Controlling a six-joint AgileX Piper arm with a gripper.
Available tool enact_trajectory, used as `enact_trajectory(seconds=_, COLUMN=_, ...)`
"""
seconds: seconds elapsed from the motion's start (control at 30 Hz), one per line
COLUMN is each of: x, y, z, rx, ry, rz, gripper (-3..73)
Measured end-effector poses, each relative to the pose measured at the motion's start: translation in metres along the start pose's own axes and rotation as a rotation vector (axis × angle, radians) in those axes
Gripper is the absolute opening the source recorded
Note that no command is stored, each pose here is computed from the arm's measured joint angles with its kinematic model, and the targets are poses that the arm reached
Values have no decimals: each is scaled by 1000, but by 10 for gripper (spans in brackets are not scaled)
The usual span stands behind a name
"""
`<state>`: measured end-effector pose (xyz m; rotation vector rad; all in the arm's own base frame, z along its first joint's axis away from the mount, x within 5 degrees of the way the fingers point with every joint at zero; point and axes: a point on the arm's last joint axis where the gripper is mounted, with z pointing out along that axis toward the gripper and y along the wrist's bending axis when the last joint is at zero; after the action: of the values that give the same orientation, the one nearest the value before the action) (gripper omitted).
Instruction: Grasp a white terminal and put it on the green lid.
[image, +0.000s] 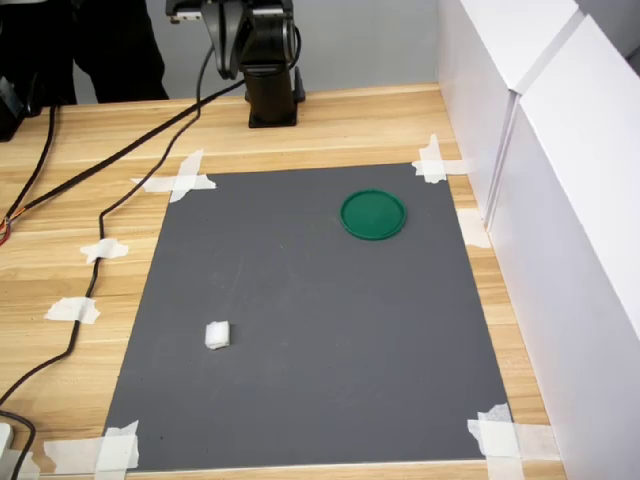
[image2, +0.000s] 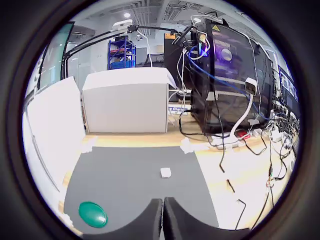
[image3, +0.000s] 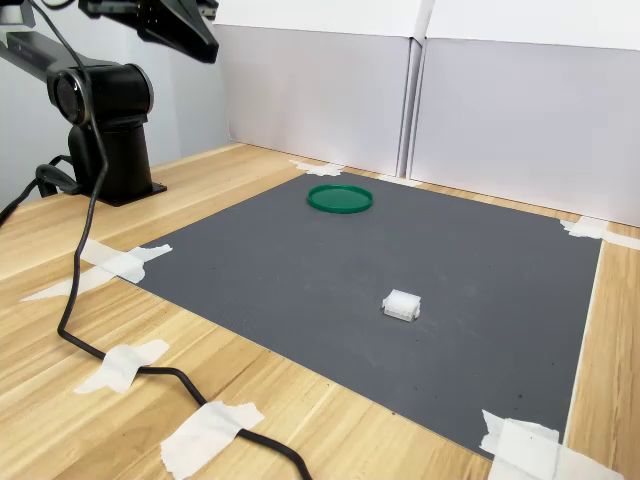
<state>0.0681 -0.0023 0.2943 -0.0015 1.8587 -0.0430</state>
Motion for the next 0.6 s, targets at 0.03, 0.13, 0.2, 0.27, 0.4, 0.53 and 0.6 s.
enact_trajectory(seconds=0.03, x=-7, y=0, z=1, rx=0, ry=7, rz=0, gripper=-16)
enact_trajectory(seconds=0.13, x=-24, y=-1, z=5, rx=2, ry=43, rz=-3, gripper=-16)
enact_trajectory(seconds=0.2, x=-33, y=-1, z=8, rx=3, ry=71, rz=-6, gripper=-16)
enact_trajectory(seconds=0.27, x=-38, y=-2, z=11, rx=4, ry=108, rz=-7, gripper=-16)
enact_trajectory(seconds=0.4, x=-42, y=-2, z=25, rx=7, ry=214, rz=-39, gripper=-16)
enact_trajectory(seconds=0.53, x=-42, y=-2, z=48, rx=-30, ry=391, rz=-160, gripper=-16)
enact_trajectory(seconds=0.6, x=-41, y=1, z=65, rx=-77, ry=482, rz=-195, gripper=-16)
